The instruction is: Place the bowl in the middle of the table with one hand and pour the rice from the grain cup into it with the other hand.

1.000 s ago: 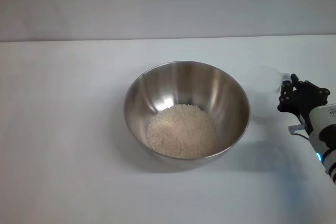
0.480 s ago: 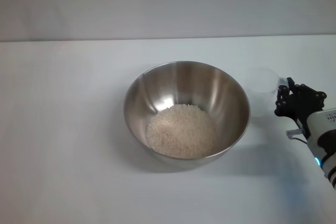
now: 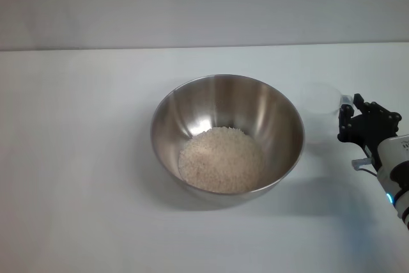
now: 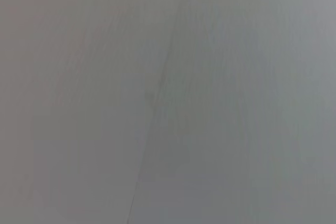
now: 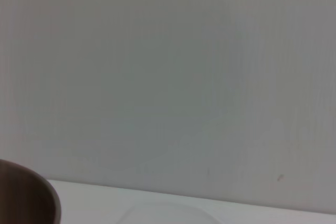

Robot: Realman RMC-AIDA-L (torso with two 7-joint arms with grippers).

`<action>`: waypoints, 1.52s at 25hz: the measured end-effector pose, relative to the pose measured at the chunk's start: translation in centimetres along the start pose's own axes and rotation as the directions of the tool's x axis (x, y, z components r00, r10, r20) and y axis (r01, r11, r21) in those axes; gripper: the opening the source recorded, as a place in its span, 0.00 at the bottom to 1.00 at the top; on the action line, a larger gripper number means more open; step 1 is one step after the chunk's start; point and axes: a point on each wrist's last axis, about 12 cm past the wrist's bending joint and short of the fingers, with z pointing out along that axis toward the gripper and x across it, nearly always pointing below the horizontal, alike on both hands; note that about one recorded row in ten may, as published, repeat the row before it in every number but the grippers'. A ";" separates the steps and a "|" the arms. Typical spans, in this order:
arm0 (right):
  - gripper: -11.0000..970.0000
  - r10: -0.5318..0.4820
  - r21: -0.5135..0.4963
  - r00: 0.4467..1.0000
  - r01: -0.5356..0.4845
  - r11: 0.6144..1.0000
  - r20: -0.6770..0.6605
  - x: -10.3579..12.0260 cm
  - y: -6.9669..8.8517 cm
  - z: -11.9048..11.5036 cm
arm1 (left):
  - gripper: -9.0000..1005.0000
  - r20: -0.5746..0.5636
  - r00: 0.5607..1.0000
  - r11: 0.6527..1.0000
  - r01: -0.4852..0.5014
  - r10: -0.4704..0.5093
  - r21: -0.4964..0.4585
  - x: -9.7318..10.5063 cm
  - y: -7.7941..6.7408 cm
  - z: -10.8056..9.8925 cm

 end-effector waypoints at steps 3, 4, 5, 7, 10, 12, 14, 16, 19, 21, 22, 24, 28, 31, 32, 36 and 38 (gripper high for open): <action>0.20 -0.001 -0.003 1.000 0.001 1.000 -0.003 0.1 0.1 -0.1 | 0.81 0.003 1.000 1.000 0.000 0.000 0.001 0.0 0.0 -0.1; 0.20 -0.001 -0.004 1.000 0.001 1.000 -0.004 0.2 0.1 -0.2 | 0.81 0.003 1.000 1.000 0.000 0.000 0.001 0.0 0.0 -0.1; 0.20 0.000 -0.005 1.000 0.000 1.000 -0.005 0.2 0.1 -0.3 | 0.81 0.003 1.000 1.000 0.000 0.000 0.000 -0.1 0.0 -0.1; 0.20 0.003 0.000 1.000 -0.003 1.000 -0.008 0.5 0.1 -0.6 | 0.81 0.002 1.000 1.000 0.000 0.000 0.001 0.0 0.0 -0.1; 0.20 0.007 0.004 1.000 -0.007 1.000 -0.012 0.6 0.1 -0.8 | 0.81 0.002 1.000 1.000 0.001 -0.001 0.002 0.0 0.0 -0.2; 0.20 0.010 0.011 1.000 -0.010 1.000 -0.008 0.8 -0.1 -1.2 | 0.81 0.001 1.000 1.000 0.001 -0.001 0.003 0.0 0.0 -0.2; 0.20 0.010 0.019 1.000 -0.010 1.000 -0.003 0.9 -0.3 -1.5 | 0.81 0.001 1.000 1.000 0.002 -0.002 0.002 0.0 0.0 -0.2; 0.20 0.009 0.022 1.000 -0.009 1.000 -0.001 0.9 -0.4 -1.6 | 0.81 0.000 1.000 1.000 0.002 -0.002 0.002 0.0 0.0 -0.3; 0.20 -0.001 0.009 1.000 0.001 1.000 0.002 1.1 -0.2 -1.9 | 0.81 -0.001 1.000 1.000 0.003 -0.003 0.002 0.0 0.0 -0.3; 0.20 -0.006 -0.002 1.000 0.006 1.000 0.006 1.1 0.0 -2.1 | 0.81 -0.001 1.000 1.000 0.002 -0.002 0.002 0.0 0.0 -0.3; 0.20 -0.006 -0.005 1.000 0.006 1.000 0.011 1.1 0.1 -2.2 | 0.81 -0.001 1.000 1.000 0.002 -0.002 0.001 0.0 0.0 -0.4; 0.20 -0.005 -0.003 1.000 0.005 1.000 0.019 1.2 0.1 -2.5 | 0.81 -0.003 1.000 1.000 0.001 -0.001 -0.001 0.0 0.1 -0.5; 0.20 0.000 0.001 0.999 0.000 1.000 0.033 1.3 0.1 -3.2 | 0.81 -0.004 1.000 1.000 0.000 0.000 -0.004 -0.1 0.1 -0.7; 0.20 0.006 0.020 0.997 -0.007 1.000 0.074 1.5 -0.1 -4.5 | 0.81 -0.006 1.000 1.000 -0.003 0.003 -0.005 -0.1 0.2 -0.9; 0.20 0.006 0.028 0.996 -0.009 1.000 0.092 1.4 -0.3 -4.8 | 0.81 -0.007 1.000 1.000 -0.005 0.005 -0.004 -0.1 0.2 -1.0; 0.20 0.005 0.059 0.986 -0.015 0.998 0.165 1.0 -0.7 -6.0 | 0.81 -0.009 1.000 1.000 -0.012 0.012 -0.005 -0.2 0.3 -1.1; 0.20 0.000 0.080 0.976 -0.018 0.997 0.219 0.6 -1.1 -6.6 | 0.81 -0.010 1.000 1.000 -0.015 0.015 -0.007 -0.2 0.4 -1.2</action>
